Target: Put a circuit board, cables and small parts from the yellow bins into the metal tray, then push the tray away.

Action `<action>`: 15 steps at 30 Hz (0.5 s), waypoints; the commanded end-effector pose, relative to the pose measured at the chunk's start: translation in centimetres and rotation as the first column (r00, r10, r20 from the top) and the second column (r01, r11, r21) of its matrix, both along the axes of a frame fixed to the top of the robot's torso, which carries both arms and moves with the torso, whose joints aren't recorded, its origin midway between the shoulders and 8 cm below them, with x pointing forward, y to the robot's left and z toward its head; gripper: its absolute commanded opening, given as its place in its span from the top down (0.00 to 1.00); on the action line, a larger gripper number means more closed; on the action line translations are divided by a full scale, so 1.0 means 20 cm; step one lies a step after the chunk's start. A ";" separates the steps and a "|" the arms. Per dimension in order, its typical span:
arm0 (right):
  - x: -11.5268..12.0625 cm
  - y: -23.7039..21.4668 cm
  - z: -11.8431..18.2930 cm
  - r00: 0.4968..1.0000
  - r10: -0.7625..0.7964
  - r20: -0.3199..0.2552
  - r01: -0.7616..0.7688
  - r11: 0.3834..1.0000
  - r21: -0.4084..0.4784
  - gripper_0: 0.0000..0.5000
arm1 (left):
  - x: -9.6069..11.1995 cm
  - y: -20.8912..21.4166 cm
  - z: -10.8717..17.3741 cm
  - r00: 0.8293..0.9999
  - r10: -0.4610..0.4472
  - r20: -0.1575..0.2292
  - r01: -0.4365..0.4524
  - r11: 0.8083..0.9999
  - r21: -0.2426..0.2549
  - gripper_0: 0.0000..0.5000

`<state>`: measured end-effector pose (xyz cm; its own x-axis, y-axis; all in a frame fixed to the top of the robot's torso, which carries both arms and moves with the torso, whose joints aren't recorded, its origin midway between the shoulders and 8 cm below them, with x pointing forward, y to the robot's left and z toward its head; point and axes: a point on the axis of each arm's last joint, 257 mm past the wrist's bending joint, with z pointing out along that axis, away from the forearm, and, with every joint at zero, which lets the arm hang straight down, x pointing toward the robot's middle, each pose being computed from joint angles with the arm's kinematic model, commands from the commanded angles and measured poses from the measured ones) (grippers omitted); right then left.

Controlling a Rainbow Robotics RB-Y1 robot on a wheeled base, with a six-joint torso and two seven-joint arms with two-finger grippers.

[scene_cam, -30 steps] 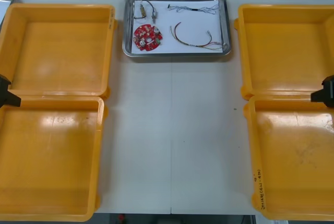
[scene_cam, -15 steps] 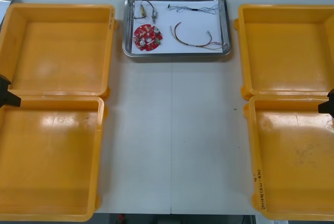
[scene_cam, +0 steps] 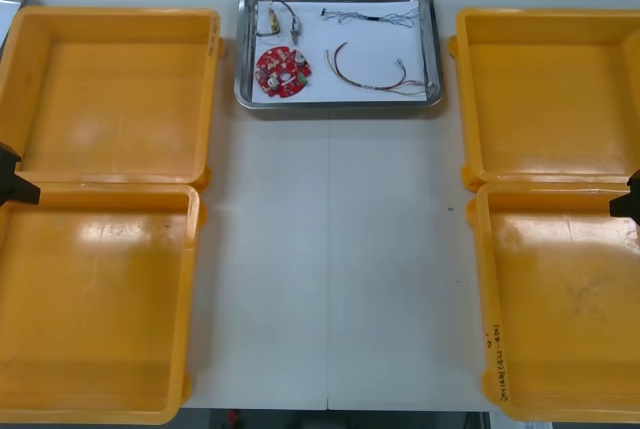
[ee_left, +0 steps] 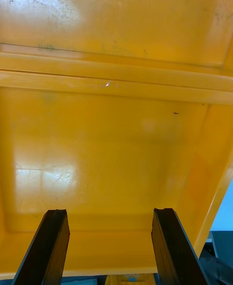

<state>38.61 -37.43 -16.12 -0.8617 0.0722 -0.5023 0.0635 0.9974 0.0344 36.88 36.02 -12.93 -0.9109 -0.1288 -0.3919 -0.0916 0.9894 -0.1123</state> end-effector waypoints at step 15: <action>-0.02 -0.09 0.05 1.000 -0.004 0.011 0.005 0.999 -0.049 0.00 | -0.01 0.07 0.06 0.996 -0.081 0.025 0.078 0.993 0.094 0.00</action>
